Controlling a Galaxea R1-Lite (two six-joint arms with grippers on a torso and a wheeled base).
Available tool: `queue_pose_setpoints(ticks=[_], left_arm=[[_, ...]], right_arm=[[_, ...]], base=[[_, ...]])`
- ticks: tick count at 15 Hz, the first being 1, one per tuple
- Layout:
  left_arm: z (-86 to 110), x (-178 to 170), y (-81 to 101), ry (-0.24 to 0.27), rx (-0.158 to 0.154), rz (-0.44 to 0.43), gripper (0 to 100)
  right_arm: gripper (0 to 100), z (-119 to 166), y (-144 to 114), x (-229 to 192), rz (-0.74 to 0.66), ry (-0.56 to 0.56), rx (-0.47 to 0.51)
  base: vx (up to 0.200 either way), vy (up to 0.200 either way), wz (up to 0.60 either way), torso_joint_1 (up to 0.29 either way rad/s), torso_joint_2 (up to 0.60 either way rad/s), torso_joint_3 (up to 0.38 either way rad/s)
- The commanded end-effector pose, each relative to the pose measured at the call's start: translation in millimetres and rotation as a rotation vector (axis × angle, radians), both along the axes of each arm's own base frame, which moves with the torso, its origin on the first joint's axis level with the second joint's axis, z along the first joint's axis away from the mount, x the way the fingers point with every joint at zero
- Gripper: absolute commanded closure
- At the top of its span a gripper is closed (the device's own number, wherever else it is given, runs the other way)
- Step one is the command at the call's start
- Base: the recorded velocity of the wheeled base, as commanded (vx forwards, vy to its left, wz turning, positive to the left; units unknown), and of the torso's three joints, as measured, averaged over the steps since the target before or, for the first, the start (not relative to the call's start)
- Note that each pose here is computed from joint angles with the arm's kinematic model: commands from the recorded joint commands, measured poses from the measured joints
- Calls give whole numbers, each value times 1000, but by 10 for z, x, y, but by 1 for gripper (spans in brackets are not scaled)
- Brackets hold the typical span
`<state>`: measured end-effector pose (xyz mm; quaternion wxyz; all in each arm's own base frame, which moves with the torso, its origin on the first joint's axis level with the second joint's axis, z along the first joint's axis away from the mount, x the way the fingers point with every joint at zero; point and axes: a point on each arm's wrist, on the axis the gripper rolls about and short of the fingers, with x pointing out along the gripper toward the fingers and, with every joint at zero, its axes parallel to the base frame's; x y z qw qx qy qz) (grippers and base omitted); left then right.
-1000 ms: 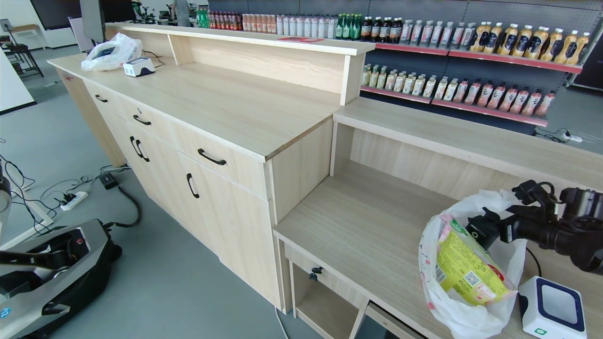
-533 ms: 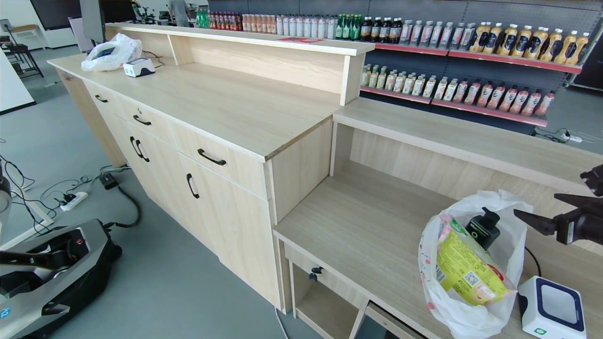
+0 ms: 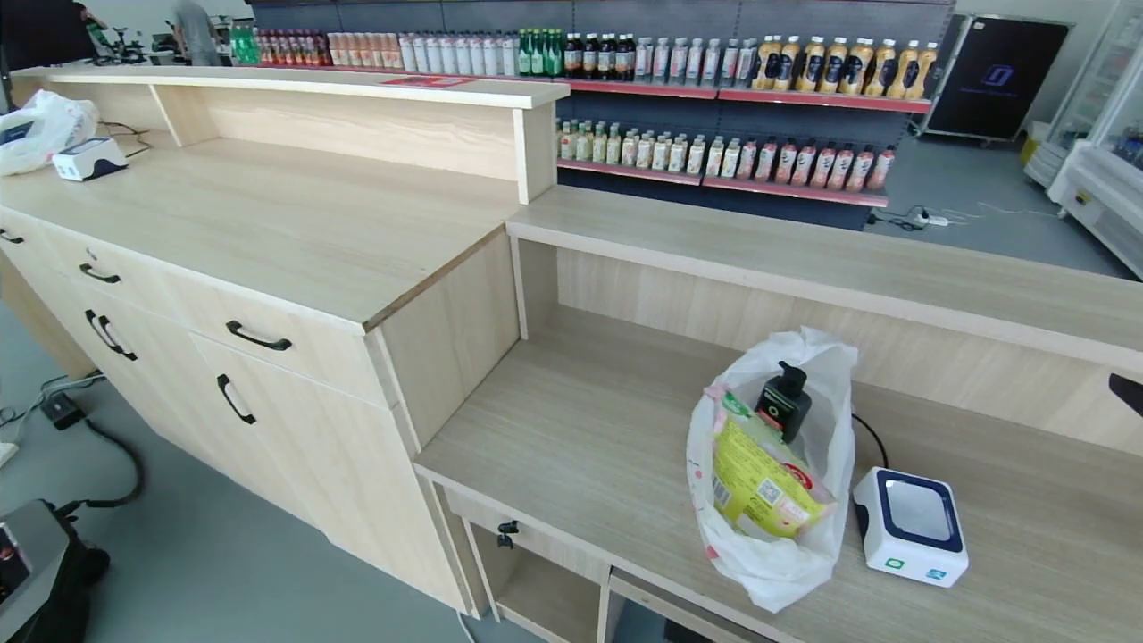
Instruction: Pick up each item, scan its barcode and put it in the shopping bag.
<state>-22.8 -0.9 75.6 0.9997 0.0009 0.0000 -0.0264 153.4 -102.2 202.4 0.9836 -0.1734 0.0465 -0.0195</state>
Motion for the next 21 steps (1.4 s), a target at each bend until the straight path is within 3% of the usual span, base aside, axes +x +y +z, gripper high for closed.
queue_pose_setpoints(ticks=[1,6,9,10,11,14,16,18,21], left_arm=[[-1,1,0,2,0,1,0],[-1,1,0,2,0,1,0],[-1,1,0,2,0,-1,0],[-1,1,0,2,0,1,0],[-1,1,0,2,0,1,0],[-1,1,0,2,0,-1,0],[-1,1,0,2,0,1,0],[-1,1,0,2,0,-1,0],[-1,1,0,2,0,-1,0]], right_arm=[[0,68,-18,-114,-50,-18,-15],[0,-32,-109,-286,-166,77,53],[0,-169,-229,-242,-333,161,66],[0,-330,-340,-164,-440,241,95],[0,-350,-350,-155,-441,249,98],[0,-728,-796,40,-496,394,203],[0,-935,-1071,87,-521,438,169],[0,-1103,-1304,159,-471,408,155],[0,-1216,-1517,251,-258,349,95]], base=[[0,0,-600,2,7,7],[0,0,-600,-1,6,0],[0,0,-600,4,1,2],[0,0,-600,2,7,-2],[0,0,0,0,0,0],[0,0,0,0,0,0],[0,0,0,0,0,0],[0,0,0,0,0,0],[0,0,0,0,0,0]])
